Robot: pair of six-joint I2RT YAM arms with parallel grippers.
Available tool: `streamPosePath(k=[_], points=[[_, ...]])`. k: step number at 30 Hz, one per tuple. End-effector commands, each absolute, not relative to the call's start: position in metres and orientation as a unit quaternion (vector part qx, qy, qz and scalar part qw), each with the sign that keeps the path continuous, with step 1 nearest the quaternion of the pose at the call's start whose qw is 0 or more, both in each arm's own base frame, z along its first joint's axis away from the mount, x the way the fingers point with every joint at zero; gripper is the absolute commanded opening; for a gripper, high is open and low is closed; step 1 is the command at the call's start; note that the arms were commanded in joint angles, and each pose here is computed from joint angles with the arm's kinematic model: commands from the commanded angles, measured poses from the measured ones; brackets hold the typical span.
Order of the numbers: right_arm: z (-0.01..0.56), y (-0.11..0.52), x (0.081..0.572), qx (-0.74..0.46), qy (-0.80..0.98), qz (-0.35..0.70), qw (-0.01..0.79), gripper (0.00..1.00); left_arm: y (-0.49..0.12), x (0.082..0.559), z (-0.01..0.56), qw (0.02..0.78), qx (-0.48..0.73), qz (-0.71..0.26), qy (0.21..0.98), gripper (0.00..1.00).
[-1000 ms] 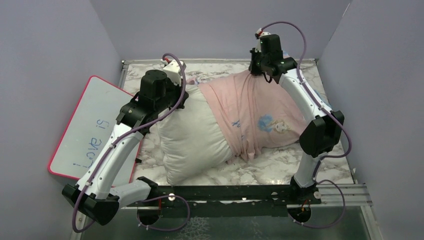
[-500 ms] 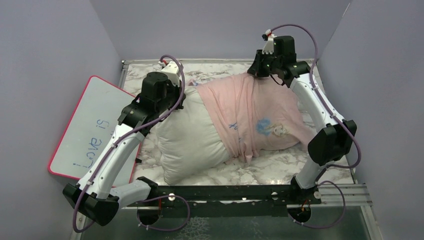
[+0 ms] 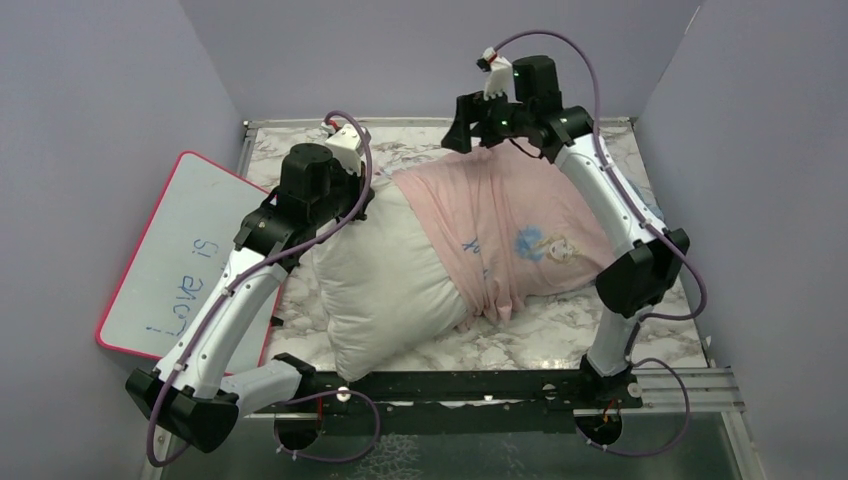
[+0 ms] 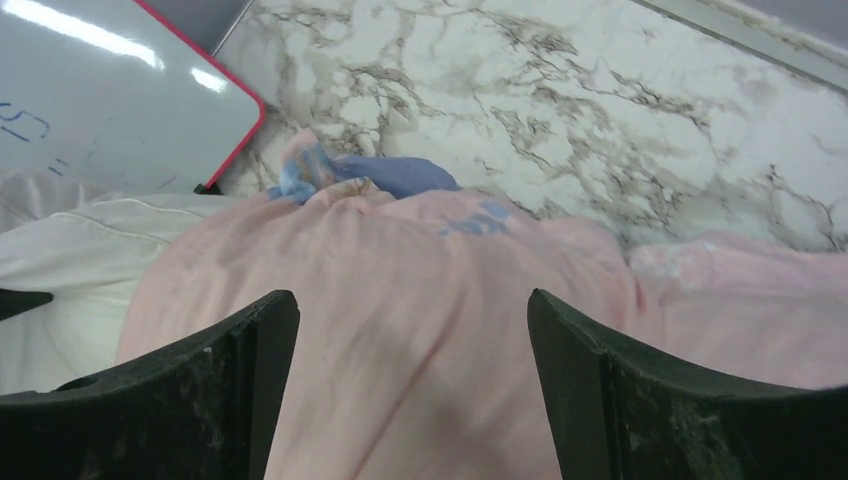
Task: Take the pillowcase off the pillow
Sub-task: Remove the pillow from the pillowcase.
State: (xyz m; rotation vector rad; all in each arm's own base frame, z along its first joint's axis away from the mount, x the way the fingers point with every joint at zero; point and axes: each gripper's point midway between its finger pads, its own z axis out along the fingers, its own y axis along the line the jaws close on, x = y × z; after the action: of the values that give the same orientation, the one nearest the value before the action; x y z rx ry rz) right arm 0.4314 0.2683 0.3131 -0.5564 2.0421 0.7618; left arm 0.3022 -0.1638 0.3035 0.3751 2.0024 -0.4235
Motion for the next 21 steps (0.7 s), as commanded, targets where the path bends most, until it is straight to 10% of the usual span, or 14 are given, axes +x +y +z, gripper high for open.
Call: streamPosePath(k=[1, 8, 15, 21], points=[[0.277, 0.301, 0.426, -0.287, 0.834, 0.272, 0.385, 0.89, -0.174, 0.300, 0.349, 0.570, 0.186, -0.209, 0.773, 0.00], [0.209, 0.285, 0.429, -0.317, 0.879, 0.175, 0.310, 0.74, -0.166, 0.302, 0.351, 0.579, 0.175, -0.192, 0.773, 0.00], [0.235, 0.220, 0.471, -0.208, 0.883, 0.021, 0.421, 0.03, -0.162, 0.308, 0.345, 0.576, 0.163, -0.176, 0.782, 0.00], [0.253, 0.131, 0.507, -0.074, 0.893, -0.034, 0.442, 0.01, -0.143, 0.309, 0.342, 0.580, 0.135, -0.136, 0.792, 0.00]])
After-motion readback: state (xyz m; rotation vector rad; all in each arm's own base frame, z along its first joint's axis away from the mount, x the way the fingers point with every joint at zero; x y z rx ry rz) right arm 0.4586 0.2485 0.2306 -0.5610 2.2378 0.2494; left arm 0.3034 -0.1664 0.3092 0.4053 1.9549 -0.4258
